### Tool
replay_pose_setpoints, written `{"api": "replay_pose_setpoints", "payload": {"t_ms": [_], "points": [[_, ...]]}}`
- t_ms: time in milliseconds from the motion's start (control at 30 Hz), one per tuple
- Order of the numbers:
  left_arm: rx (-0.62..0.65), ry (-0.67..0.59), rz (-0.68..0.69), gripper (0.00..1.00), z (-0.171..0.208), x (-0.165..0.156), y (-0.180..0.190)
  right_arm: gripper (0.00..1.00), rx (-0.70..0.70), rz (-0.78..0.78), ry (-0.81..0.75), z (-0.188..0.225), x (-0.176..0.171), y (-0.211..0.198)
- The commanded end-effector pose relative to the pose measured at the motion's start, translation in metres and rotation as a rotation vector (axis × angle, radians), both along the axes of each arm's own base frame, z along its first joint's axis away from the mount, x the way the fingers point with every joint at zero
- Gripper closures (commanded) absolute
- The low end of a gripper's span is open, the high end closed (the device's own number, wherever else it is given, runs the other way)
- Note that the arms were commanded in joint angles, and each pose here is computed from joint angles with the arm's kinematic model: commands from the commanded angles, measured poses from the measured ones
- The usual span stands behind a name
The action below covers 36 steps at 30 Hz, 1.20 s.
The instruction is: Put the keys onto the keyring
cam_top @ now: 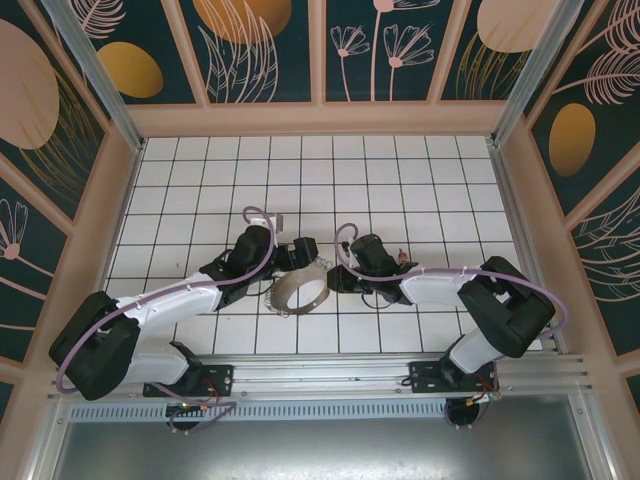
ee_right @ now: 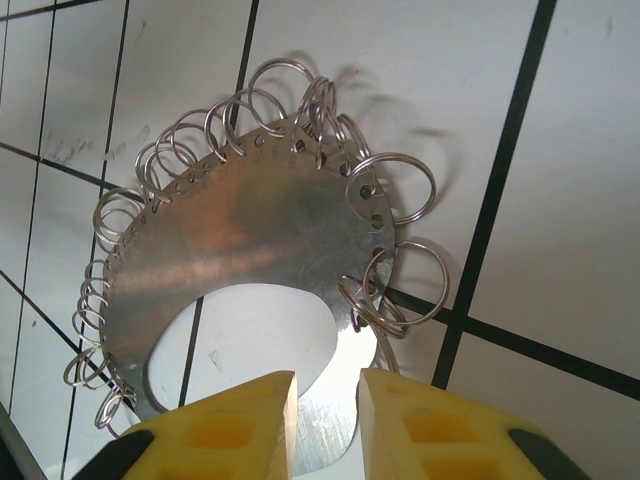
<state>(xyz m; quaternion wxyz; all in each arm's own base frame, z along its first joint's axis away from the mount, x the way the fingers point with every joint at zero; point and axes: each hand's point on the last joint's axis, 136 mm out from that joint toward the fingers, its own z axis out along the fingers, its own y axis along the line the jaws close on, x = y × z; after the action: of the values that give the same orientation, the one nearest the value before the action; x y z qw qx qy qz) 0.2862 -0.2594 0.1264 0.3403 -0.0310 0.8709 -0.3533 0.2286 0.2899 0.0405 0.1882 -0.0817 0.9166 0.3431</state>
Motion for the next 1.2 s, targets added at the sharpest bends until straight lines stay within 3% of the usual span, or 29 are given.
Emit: {"api": "replay_pose_setpoints", "payload": {"t_ms": [0,167,333,433,1167], "points": [[-0.034,-0.04,-0.021,0.03,0.014,0.003,-0.009,0.81,-0.021,0.026,-0.019,0.001,0.0,0.004],[-0.039,-0.041,-0.022,0.03,0.015,0.004,-0.01,0.84,-0.049,0.037,-0.021,-0.001,-0.003,0.001],[-0.045,-0.042,-0.024,0.03,0.017,0.003,-0.01,0.71,-0.046,0.013,-0.045,0.008,-0.002,-0.004],[-0.049,-0.04,-0.027,0.03,0.017,0.002,-0.011,0.69,-0.049,0.001,-0.051,0.01,-0.001,-0.006],[-0.059,-0.049,-0.031,0.03,0.022,0.002,-0.011,0.7,-0.079,0.009,-0.026,-0.012,0.006,0.001]]}}
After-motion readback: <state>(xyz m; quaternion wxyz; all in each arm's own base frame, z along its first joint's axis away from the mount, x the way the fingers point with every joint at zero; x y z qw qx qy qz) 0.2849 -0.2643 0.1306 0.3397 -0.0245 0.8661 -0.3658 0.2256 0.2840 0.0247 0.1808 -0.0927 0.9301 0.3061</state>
